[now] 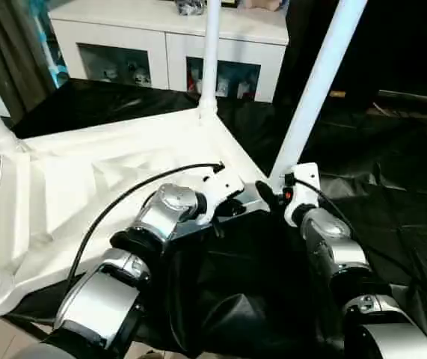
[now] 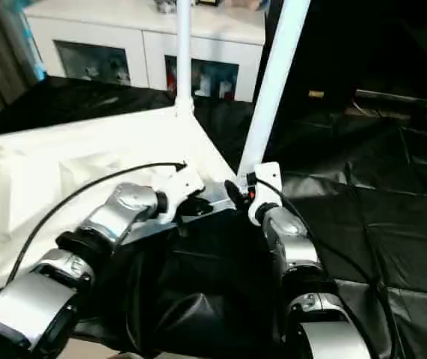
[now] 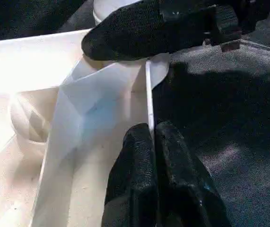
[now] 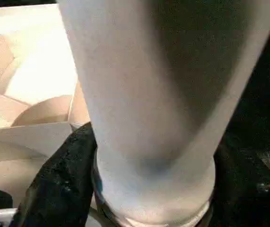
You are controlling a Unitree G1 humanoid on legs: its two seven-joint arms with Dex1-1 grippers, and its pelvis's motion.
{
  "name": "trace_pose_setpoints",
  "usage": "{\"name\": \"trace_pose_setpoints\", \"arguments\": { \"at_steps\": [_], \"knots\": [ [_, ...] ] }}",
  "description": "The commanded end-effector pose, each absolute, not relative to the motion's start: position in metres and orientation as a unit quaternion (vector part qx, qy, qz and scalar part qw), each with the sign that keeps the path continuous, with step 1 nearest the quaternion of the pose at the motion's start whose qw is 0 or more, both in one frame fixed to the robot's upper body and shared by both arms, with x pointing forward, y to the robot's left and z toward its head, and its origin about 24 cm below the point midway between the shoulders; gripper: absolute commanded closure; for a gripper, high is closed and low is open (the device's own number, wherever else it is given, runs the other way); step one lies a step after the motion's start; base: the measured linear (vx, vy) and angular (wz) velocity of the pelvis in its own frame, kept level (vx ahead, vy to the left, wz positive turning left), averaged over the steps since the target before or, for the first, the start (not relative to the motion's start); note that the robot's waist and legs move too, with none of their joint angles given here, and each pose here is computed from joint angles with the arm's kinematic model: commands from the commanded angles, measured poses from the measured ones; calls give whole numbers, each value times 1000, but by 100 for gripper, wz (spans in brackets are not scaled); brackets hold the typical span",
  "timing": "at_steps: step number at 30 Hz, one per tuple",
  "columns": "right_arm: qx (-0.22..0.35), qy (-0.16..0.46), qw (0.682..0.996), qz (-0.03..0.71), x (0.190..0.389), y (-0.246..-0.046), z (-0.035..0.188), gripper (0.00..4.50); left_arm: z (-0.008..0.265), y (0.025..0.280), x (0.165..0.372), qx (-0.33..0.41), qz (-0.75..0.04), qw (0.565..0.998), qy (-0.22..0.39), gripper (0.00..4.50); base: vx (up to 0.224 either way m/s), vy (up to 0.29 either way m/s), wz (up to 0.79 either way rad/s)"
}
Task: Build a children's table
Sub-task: Rotate leg to tighten
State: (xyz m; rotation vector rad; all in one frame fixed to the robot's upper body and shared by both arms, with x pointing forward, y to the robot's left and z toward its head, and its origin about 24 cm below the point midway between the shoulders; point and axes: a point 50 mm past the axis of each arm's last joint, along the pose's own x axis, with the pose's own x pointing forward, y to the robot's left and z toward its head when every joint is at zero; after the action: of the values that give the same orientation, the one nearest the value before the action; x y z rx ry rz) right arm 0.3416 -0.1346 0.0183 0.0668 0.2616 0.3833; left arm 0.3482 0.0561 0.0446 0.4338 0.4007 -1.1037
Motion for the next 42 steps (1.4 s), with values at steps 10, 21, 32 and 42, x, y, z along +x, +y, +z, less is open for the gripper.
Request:
{"name": "trace_pose_setpoints", "arguments": {
  "at_steps": [10,21,32,42],
  "knots": [
    [-36,123,895,427,315,-131,21,58,40,69,328,192,-630,733,170,450,0,0,0],
    [-36,148,836,527,299,-170,33,74,45,104,312,168,-697,674,178,450,0,0,0],
    [-8,155,821,549,294,-165,30,167,45,105,312,156,-689,685,179,450,0,0,0],
    [34,186,947,261,319,-155,0,175,47,73,349,183,-510,821,181,450,0,0,0]
  ]
}}
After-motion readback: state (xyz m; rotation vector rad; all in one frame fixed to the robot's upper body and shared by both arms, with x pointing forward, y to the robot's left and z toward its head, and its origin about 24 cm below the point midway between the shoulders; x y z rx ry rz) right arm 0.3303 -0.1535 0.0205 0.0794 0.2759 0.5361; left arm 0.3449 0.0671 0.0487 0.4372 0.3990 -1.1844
